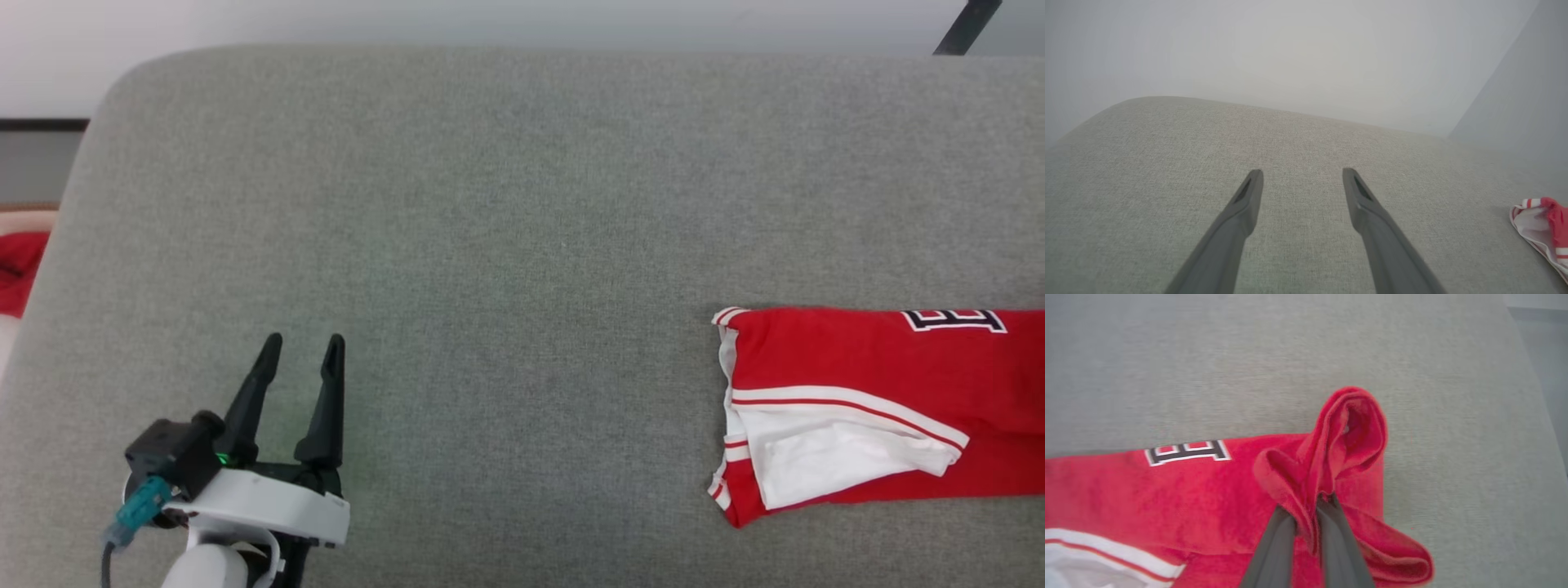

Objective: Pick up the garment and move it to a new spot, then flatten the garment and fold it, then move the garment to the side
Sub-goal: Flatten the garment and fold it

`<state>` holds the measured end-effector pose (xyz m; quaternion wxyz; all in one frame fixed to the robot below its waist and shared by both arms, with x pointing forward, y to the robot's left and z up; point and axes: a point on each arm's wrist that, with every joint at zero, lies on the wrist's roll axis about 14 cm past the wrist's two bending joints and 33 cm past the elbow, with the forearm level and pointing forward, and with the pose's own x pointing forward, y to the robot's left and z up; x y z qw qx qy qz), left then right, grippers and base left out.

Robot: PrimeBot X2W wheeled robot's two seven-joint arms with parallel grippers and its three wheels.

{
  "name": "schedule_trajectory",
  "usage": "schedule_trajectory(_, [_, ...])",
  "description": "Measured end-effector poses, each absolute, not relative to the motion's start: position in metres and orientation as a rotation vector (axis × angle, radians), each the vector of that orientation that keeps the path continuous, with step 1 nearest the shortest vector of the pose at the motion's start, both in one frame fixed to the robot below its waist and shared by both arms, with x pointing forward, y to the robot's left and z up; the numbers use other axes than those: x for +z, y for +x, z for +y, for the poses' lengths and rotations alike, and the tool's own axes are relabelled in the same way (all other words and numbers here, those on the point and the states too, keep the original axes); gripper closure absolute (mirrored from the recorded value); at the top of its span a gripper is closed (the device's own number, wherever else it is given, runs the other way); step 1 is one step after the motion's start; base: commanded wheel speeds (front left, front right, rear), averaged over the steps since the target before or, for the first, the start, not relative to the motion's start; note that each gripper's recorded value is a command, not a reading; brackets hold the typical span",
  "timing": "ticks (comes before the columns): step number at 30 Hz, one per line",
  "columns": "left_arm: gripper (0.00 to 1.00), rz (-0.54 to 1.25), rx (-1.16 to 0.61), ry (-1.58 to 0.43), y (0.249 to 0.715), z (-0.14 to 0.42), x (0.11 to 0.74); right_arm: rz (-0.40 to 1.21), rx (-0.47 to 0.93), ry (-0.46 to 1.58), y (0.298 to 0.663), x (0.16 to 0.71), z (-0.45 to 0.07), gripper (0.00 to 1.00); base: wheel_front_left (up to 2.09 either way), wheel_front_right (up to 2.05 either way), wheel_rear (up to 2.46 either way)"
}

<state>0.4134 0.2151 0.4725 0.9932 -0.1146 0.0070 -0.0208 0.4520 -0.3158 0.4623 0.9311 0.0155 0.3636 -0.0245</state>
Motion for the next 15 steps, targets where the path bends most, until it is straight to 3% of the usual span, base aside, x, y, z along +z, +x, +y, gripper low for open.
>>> schedule_trajectory(8, [0.00, -0.010, -0.033, -0.244, 0.408, 0.219, 0.482, 0.721, 0.382, 0.062, 0.443, 0.480, -0.173, 1.00, 0.00, 0.00, 0.00])
schedule_trajectory(15, [0.00, -0.026, 0.008, -0.252, 0.397, 0.230, 0.488, 0.765, 0.578, 0.062, 0.427, 0.472, -0.109, 1.00, 0.00, 0.00, 0.00])
